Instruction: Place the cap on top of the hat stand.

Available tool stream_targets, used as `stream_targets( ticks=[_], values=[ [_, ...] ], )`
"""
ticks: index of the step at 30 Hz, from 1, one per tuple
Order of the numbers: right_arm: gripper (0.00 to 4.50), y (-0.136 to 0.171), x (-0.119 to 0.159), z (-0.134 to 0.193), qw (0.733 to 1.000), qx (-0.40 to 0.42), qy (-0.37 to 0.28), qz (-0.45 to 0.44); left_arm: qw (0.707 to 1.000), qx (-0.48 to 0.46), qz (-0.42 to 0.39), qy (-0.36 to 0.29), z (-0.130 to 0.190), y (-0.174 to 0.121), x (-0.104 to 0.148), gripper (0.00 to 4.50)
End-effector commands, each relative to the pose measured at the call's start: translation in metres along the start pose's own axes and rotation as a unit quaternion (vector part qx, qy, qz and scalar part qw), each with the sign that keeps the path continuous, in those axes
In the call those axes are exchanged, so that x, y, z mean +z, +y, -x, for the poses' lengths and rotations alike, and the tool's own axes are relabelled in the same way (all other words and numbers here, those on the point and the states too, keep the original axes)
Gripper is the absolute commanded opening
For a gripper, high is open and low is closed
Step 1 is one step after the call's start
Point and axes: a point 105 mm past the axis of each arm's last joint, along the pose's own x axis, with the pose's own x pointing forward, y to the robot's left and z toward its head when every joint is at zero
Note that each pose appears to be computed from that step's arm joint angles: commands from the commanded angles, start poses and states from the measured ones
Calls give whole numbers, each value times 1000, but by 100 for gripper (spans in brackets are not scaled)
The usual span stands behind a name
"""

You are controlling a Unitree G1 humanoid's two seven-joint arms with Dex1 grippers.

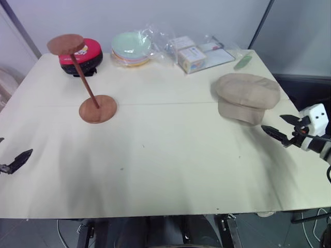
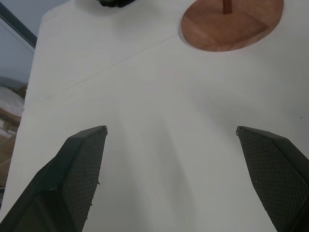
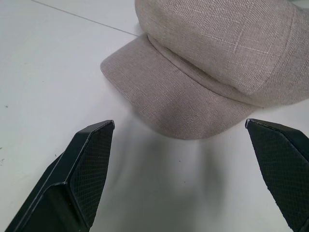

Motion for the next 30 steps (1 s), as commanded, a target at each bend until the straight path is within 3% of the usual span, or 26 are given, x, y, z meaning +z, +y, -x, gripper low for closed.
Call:
stream_targets(
  ticks=[1,12,18,23,30],
  values=[
    [446,-5,13,2,1000,-7,-20,15,1000,14,-14,-22,4,6,15,450],
    [446,-4,8,3,1000,-18,-16,14,1000,23,-5,-19,1,11,15,450],
    [446,-4,9,5,1000,-20,-13,16,1000,-12,11,-23,-5,-1,20,450],
    [446,8,32,1,998,-11,-26,54,987,-133,37,-86,-18,-53,72,450],
    [446,46,49,-21,980,-38,-11,193,934,-328,46,-134,-22,-144,122,450]
  ],
)
